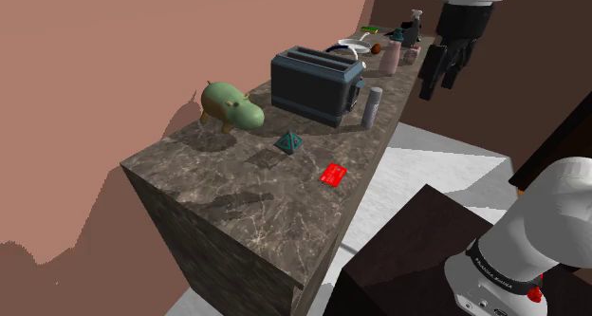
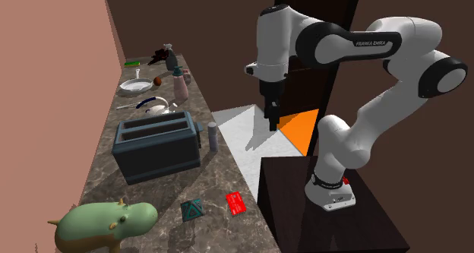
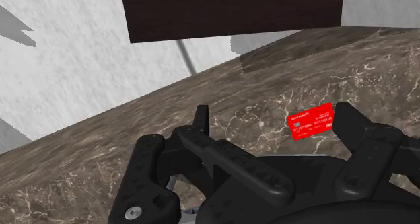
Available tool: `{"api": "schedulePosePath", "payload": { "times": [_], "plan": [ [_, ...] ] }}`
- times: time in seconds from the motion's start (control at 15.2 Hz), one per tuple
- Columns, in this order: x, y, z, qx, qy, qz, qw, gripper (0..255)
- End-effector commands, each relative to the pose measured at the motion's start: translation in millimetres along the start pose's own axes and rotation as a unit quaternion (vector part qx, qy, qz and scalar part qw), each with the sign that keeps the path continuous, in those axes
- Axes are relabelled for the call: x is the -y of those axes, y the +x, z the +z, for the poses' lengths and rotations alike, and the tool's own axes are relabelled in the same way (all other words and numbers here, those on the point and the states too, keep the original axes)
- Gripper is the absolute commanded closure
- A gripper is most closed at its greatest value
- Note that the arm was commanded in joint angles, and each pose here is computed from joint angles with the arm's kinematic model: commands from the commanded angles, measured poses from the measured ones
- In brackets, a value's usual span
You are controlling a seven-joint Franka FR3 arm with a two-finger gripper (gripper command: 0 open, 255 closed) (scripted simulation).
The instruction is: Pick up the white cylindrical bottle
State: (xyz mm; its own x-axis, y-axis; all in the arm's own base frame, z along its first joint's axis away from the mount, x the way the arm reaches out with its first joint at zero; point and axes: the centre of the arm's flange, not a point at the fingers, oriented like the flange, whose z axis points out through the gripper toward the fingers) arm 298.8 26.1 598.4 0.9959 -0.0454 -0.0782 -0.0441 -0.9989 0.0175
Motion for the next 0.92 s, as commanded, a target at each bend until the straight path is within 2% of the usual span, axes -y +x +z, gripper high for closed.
{"api": "schedulePosePath", "payload": {
  "times": [0.0,0.86],
  "plan": [
    [0,0,0,0.000,0.000,0.000,1.0000,0],
    [-95,123,64,-0.022,0.008,-0.030,0.9993,0]
  ]
}}
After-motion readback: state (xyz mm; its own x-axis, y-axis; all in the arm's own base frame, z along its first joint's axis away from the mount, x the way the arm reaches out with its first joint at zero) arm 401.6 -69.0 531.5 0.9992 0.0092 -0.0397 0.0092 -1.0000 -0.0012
